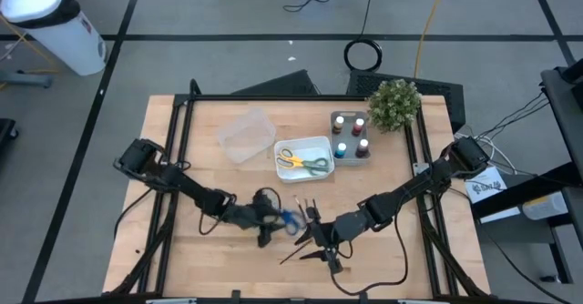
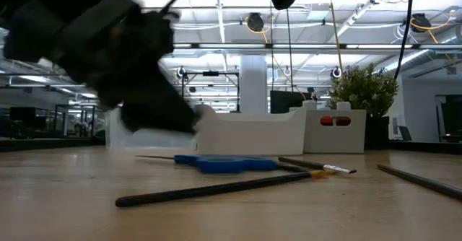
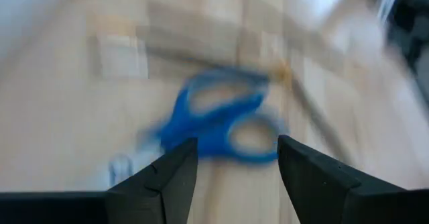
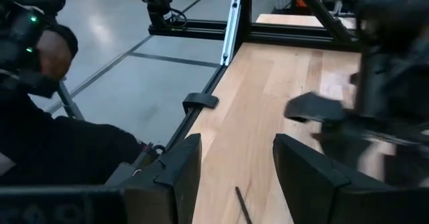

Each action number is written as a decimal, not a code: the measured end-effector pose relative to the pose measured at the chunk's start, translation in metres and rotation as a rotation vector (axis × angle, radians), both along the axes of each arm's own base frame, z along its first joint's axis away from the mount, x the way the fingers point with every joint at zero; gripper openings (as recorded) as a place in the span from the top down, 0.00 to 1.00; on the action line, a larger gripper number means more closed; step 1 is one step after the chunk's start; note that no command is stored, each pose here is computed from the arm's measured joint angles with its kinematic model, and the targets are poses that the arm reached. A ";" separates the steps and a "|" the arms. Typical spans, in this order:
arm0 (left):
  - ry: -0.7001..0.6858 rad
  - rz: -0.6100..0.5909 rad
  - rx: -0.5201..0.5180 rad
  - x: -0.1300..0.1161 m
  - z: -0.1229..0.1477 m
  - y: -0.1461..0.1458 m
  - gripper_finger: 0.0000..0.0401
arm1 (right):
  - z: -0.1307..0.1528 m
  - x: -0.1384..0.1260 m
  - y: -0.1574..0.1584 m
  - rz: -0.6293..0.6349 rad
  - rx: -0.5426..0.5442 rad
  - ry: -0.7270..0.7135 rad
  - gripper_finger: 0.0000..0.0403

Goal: Pick & Place Paint Supplies
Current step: Put the blue scissors in the white bin

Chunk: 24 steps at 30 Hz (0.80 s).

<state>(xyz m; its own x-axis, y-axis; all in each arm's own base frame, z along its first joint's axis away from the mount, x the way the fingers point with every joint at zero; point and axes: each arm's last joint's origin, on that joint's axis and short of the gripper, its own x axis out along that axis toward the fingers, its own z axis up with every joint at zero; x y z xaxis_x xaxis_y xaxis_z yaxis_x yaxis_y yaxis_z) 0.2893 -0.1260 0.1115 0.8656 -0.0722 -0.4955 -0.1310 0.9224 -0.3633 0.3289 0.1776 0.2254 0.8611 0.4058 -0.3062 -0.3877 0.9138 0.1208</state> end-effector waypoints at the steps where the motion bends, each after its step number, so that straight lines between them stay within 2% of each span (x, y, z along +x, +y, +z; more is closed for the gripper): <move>1: -0.061 0.019 0.019 0.004 0.005 0.002 0.47 | 0.000 0.000 0.000 -0.001 0.000 0.000 0.58; 3: -0.150 0.059 0.048 0.010 0.014 0.008 0.47 | -0.001 0.000 -0.001 -0.029 -0.004 0.009 0.58; 6: -0.222 0.072 0.065 0.015 0.023 0.015 0.47 | -0.006 0.000 -0.006 -0.192 -0.033 0.056 0.58; 9: -0.279 0.030 0.074 0.017 0.037 0.018 0.47 | -0.016 -0.004 -0.013 -0.385 -0.104 0.128 0.58; 12: -0.315 -0.028 0.121 0.015 0.050 0.017 0.47 | -0.029 -0.003 -0.023 -0.501 -0.148 0.204 0.58; 18: -0.395 -0.050 0.242 0.003 0.086 0.019 0.47 | -0.071 0.015 -0.040 -0.534 -0.153 0.328 0.58; 21: -0.457 -0.046 0.269 -0.004 0.105 0.022 0.47 | -0.095 0.018 -0.048 -0.552 -0.201 0.405 0.58; 24: -0.521 -0.046 0.298 -0.011 0.124 0.025 0.47 | -0.107 0.022 -0.054 -0.528 -0.184 0.452 0.58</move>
